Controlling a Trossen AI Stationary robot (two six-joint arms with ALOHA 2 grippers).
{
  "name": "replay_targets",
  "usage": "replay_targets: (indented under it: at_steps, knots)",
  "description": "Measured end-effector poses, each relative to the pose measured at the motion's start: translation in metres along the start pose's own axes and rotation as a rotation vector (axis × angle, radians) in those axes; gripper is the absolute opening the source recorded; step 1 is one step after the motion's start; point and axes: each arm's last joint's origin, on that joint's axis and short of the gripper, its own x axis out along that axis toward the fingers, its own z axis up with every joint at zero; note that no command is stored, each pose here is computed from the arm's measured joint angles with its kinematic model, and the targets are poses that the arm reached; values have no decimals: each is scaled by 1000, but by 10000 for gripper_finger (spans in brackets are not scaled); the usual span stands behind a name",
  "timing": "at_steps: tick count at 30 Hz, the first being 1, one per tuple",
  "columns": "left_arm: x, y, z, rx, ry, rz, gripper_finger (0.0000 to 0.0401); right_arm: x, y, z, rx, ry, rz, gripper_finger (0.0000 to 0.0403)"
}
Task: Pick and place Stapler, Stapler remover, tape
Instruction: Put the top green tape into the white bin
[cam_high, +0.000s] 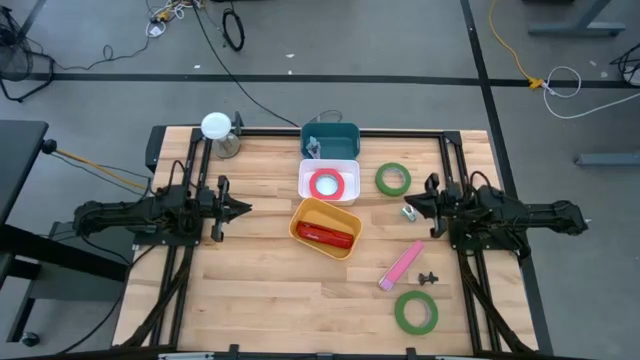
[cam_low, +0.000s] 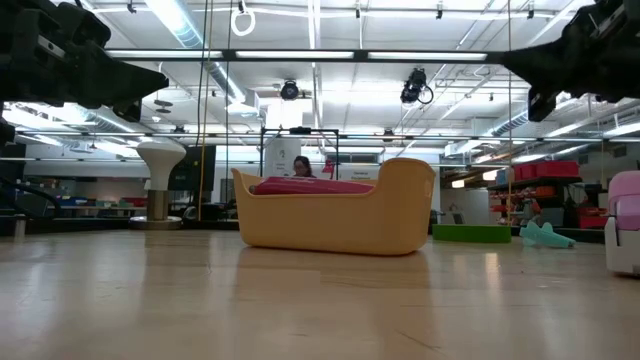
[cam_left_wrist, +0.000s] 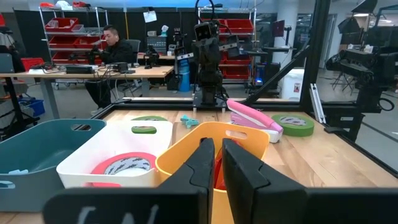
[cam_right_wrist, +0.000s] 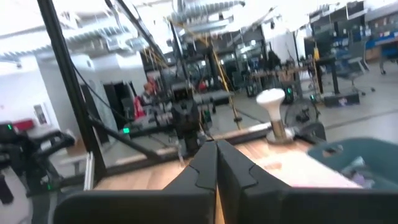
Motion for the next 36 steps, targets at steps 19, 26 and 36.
replay_targets:
  at_steps: [19,26,36]
  knots:
    - [0,0,0,0,0,0,37,-4,8,52,-39,-207,-35,6]
    - [0,0,0,0,0,0,37,-8,13,81,-43,-218,-60,6]
    - [0,0,0,0,0,0,37,-2,22,126,-61,-157,-89,6]
